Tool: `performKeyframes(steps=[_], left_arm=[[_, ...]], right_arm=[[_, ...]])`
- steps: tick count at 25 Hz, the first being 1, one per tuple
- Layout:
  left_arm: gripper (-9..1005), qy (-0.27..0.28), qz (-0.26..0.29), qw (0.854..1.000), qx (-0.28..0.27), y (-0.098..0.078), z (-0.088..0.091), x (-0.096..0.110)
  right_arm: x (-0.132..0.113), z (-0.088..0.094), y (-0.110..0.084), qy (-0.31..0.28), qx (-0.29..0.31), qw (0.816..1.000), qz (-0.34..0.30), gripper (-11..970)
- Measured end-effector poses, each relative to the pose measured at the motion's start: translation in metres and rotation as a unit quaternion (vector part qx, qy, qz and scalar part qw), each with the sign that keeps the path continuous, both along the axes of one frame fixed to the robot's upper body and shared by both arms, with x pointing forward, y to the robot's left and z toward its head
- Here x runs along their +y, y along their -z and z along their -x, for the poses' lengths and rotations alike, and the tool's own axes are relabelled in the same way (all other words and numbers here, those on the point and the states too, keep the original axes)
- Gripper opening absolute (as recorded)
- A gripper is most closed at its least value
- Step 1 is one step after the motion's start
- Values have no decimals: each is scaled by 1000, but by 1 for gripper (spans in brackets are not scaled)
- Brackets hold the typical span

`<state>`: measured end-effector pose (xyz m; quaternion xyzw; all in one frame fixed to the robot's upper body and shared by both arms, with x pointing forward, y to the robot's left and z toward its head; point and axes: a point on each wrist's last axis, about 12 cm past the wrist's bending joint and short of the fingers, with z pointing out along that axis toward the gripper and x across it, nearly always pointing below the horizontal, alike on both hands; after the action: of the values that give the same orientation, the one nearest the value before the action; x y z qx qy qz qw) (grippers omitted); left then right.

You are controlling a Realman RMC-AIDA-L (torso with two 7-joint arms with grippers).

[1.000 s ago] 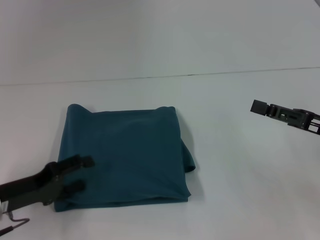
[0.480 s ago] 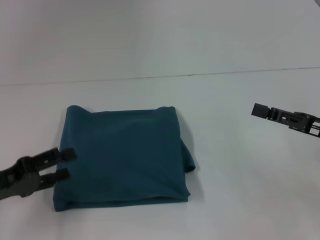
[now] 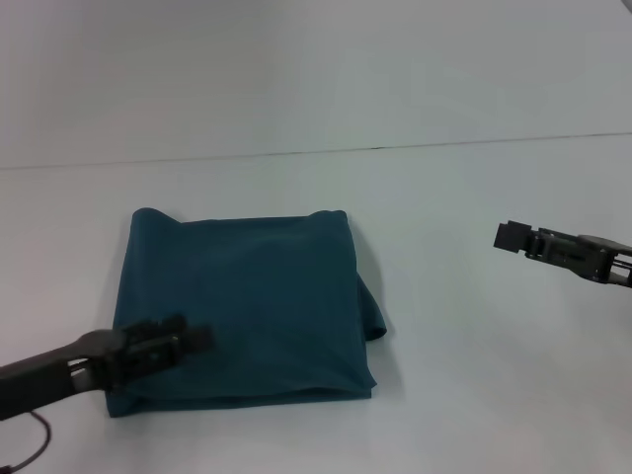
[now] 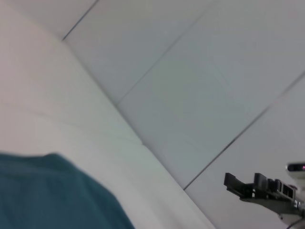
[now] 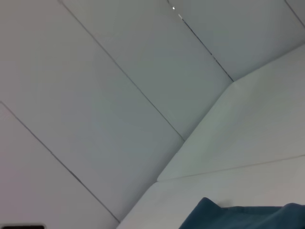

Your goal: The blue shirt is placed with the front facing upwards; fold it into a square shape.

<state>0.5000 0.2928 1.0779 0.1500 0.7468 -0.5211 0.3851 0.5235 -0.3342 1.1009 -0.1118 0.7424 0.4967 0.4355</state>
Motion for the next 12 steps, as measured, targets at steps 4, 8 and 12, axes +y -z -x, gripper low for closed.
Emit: performKeyframes(steps=[4, 8, 12], left_arm=[[908, 6, -9, 999, -35, -4, -8, -7], [908, 32, -24, 998, -55, -16, -18, -4], [909, 69, -40, 994, -69, -24, -19, -1]], right_arm=[[1, 2, 2, -15, -53, 998, 39, 626], [18, -1, 3, -73, -126, 984, 106, 627], [43, -5, 2, -154, -137, 965, 163, 629]])
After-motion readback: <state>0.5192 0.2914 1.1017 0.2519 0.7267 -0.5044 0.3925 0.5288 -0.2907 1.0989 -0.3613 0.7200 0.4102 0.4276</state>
